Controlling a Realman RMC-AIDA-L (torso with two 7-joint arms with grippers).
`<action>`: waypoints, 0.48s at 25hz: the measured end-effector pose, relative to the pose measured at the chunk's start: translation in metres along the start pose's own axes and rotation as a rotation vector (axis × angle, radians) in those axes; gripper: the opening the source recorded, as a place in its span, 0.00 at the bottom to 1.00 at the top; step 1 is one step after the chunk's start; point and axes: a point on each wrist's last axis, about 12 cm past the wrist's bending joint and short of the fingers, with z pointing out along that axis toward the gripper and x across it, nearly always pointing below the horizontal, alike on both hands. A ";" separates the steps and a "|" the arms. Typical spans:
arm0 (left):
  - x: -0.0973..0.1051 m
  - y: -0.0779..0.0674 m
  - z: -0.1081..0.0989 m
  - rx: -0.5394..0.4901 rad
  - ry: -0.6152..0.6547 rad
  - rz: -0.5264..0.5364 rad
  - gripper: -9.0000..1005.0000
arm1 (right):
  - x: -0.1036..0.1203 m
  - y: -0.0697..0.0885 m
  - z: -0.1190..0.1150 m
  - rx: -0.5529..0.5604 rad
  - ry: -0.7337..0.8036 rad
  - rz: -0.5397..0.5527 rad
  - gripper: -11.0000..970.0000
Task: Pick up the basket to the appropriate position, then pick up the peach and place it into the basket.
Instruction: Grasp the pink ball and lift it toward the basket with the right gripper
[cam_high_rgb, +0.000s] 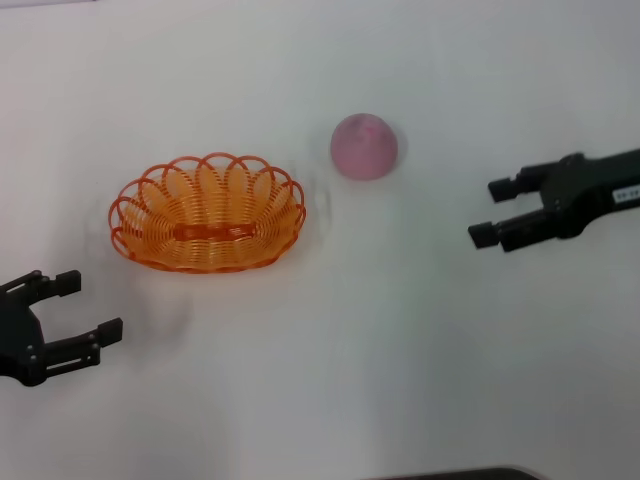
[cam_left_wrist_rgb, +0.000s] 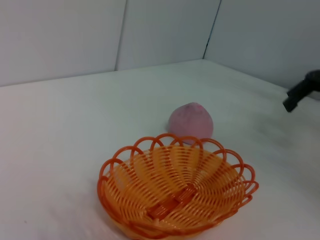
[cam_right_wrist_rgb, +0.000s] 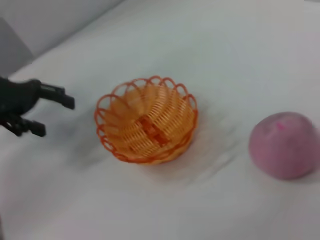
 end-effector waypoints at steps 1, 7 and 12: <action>0.000 0.000 0.000 0.000 0.000 0.000 0.85 | -0.005 -0.001 -0.002 0.014 0.012 -0.020 0.95; 0.000 0.000 0.000 0.000 -0.002 0.000 0.85 | -0.036 -0.002 -0.005 0.063 0.082 -0.149 0.96; 0.001 0.000 -0.001 -0.008 -0.005 0.001 0.85 | -0.063 0.000 0.004 0.078 0.132 -0.266 0.97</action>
